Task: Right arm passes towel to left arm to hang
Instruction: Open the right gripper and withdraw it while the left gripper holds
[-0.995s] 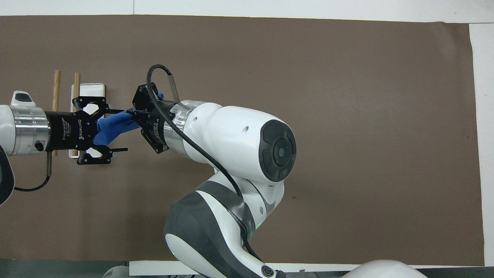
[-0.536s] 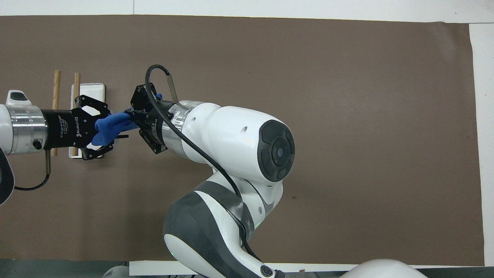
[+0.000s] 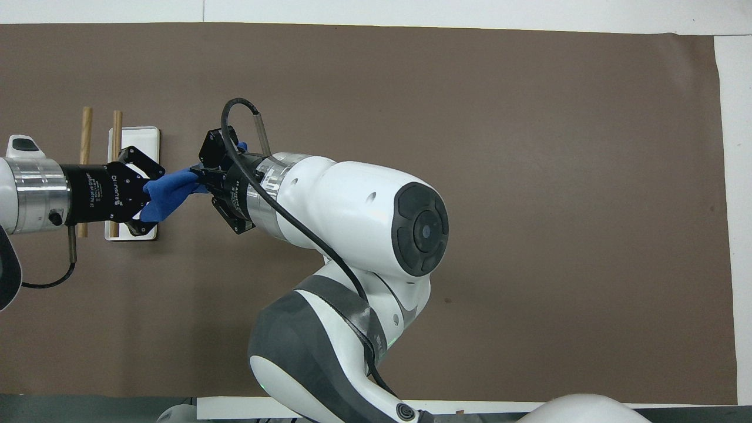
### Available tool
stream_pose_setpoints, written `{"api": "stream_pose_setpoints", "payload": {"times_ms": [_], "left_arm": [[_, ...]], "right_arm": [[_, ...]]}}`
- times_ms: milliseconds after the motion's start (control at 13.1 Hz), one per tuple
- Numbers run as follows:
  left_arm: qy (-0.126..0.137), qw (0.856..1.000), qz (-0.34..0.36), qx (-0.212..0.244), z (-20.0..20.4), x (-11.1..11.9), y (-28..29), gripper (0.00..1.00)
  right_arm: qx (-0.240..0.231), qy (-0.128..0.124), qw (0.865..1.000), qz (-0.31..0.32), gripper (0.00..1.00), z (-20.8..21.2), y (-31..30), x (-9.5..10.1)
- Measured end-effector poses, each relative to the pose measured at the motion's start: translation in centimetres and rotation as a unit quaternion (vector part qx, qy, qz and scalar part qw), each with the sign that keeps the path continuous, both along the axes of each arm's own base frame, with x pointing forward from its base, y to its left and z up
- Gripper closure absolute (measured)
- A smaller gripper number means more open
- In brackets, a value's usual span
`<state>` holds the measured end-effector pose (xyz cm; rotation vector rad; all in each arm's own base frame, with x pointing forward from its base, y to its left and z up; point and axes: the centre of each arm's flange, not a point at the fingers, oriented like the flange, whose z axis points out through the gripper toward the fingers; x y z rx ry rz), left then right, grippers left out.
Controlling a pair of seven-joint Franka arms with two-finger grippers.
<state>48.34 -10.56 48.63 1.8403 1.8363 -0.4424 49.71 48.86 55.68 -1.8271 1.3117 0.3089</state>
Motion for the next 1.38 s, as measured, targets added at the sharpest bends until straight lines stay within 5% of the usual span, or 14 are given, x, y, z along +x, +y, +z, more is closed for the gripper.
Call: {"api": "stream_pose_setpoints", "payload": {"times_ms": [612,995,1148,1377], "left_arm": [[-0.009,1.000,-0.009,0.001,0.2,0.1,0.0,0.98],[-0.024,1.000,-0.019,0.003,0.6,0.6,0.0,0.98],[-0.044,0.999,-0.027,0.004,1.5,1.7,0.3,0.98],[-0.097,0.992,-0.079,0.014,2.4,3.5,1.1,0.98]], "right_arm": [[0.000,0.001,1.000,-0.001,0.88,-0.1,-0.1,0.2],[-0.002,-0.004,1.000,0.002,0.35,-0.1,-0.2,0.2],[-0.013,-0.030,0.999,0.025,0.10,-0.2,-0.2,0.2],[-0.068,-0.097,0.988,0.097,0.06,-2.1,-1.2,0.9]]}}
